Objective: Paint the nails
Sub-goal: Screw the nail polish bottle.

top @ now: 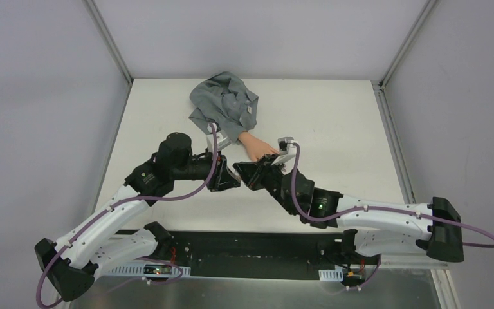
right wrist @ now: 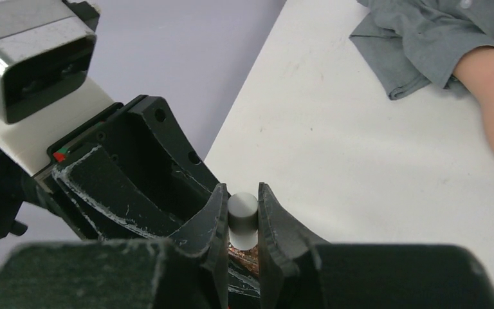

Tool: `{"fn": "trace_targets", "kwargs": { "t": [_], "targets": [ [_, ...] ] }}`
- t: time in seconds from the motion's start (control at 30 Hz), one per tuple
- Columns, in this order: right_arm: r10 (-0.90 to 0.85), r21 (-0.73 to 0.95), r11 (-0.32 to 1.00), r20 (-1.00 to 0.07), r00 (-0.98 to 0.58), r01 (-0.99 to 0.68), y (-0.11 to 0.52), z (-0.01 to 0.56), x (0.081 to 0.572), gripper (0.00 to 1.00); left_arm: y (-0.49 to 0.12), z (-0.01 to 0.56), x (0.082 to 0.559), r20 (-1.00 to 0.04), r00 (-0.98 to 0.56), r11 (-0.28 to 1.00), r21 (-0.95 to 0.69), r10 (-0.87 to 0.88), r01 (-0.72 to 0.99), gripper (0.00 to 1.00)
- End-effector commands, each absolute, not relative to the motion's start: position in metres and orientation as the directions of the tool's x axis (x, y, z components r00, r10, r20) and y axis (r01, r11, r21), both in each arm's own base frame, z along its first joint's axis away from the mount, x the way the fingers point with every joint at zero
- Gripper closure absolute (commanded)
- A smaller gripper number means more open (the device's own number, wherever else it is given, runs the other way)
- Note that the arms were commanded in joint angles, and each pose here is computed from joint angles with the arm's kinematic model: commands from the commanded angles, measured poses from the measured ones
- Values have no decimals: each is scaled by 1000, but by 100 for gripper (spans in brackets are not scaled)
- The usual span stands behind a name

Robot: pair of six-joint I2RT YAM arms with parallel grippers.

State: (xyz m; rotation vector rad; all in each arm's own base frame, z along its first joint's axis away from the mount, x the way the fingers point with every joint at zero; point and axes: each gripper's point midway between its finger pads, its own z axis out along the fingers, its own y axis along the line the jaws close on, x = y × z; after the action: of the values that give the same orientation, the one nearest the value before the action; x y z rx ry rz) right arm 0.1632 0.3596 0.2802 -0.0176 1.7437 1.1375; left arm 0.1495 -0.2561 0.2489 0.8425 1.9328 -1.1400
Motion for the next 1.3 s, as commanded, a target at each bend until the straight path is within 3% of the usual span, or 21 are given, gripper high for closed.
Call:
{"fn": "trace_targets", "kwargs": {
  "t": [0.0, 0.3, 0.4, 0.57, 0.73, 1.0, 1.27],
  "targets": [
    [422, 701, 559, -700, -576, -443, 378, 265, 139, 100, -263, 299, 181, -932, -361, 422, -325, 7, 846, 100],
    [452, 707, 562, -698, -556, -430, 382, 279, 141, 100, -267, 298, 177, -930, -367, 392, -329, 23, 859, 100],
    [455, 691, 565, -717, -527, -452, 375, 289, 143, 86, -269, 300, 171, -934, -355, 355, -321, 35, 878, 100],
    [451, 643, 590, -764, -462, -488, 357, 308, 147, 49, -274, 304, 156, -939, -339, 258, -313, 62, 914, 100],
    [395, 562, 661, -824, -406, -498, 340, 320, 153, 31, -275, 305, 152, -939, -338, 235, -314, 70, 920, 100],
    [370, 550, 591, -835, -408, -590, 310, 347, 153, 22, -280, 306, 143, -926, -366, 168, -348, 90, 922, 100],
    [253, 557, 349, -830, -497, -754, 293, 359, 138, 17, -286, 320, 106, -899, -411, -71, -425, 153, 903, 100]
  ]
}}
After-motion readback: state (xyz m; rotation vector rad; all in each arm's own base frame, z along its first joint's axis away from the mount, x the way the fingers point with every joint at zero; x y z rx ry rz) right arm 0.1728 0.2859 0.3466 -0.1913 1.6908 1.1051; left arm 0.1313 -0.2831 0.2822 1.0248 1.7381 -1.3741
